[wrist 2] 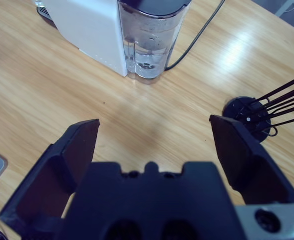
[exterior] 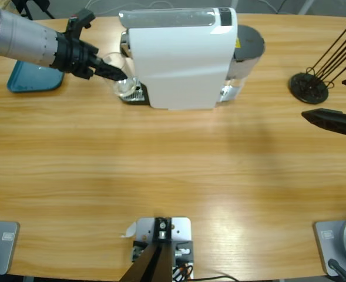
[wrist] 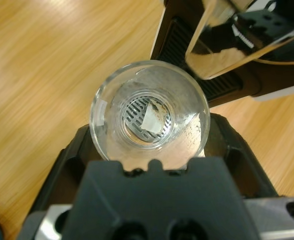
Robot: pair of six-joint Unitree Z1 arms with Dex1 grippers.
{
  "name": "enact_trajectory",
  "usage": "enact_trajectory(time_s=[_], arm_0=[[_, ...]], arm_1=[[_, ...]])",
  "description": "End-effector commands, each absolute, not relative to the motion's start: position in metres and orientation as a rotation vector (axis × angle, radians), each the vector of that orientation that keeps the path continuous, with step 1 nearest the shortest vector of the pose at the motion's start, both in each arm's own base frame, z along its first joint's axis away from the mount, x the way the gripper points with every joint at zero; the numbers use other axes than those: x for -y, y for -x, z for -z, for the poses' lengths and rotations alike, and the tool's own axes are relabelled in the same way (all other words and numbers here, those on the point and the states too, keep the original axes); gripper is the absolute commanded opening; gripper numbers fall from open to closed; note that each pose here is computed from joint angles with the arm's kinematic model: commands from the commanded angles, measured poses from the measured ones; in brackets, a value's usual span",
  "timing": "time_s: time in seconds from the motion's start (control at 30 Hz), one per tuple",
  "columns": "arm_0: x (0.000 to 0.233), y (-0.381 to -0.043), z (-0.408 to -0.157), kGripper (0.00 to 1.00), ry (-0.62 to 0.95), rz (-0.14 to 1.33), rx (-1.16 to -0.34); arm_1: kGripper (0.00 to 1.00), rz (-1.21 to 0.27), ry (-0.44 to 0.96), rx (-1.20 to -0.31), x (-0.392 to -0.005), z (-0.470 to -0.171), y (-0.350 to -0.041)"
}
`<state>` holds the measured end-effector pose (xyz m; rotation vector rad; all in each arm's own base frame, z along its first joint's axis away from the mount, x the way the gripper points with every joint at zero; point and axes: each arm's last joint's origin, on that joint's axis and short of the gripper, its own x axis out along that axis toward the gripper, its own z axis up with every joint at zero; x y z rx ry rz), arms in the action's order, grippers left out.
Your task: Pour coffee
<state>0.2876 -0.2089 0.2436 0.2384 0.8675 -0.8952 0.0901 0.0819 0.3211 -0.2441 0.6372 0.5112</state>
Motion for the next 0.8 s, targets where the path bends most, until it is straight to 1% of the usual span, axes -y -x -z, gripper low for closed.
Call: enact_trajectory(time_s=[0.03,0.27,0.3,0.33,0.37,0.4,0.43,0.6,0.8], arm_0=[[0.226,-0.293,-0.218,0.338,-0.28,0.937,-0.914],[0.236,-0.292,-0.217,0.338,-0.292,0.957,-0.91],[0.236,-0.292,-0.217,0.383,-0.293,0.957,-0.912],[0.236,-0.292,-0.217,0.57,-0.295,0.953,-0.912],[0.236,-0.292,-0.217,0.789,-0.298,0.946,-0.914],[0.236,-0.292,-0.216,0.937,-0.302,0.941,-0.916],[0.237,-0.292,-0.216,0.985,-0.307,0.937,-0.918],[0.237,-0.29,-0.216,1.0,-0.31,0.937,-0.93],[0.235,-0.287,-0.223,1.0,-0.308,0.94,-0.916]], arm_1=[[0.959,-0.506,0.263,-0.666,-0.073,-0.311,-0.085],[0.959,-0.505,0.26,-0.662,-0.07,-0.311,-0.083],[0.959,-0.505,0.26,-0.662,-0.07,-0.311,-0.083],[0.959,-0.505,0.26,-0.663,-0.07,-0.31,-0.083],[0.959,-0.505,0.259,-0.661,-0.069,-0.311,-0.083],[0.959,-0.505,0.259,-0.66,-0.069,-0.311,-0.082],[0.959,-0.505,0.258,-0.66,-0.069,-0.311,-0.082],[0.959,-0.505,0.259,-0.657,-0.069,-0.312,-0.082],[0.959,-0.507,0.259,-0.655,-0.069,-0.312,-0.082]])
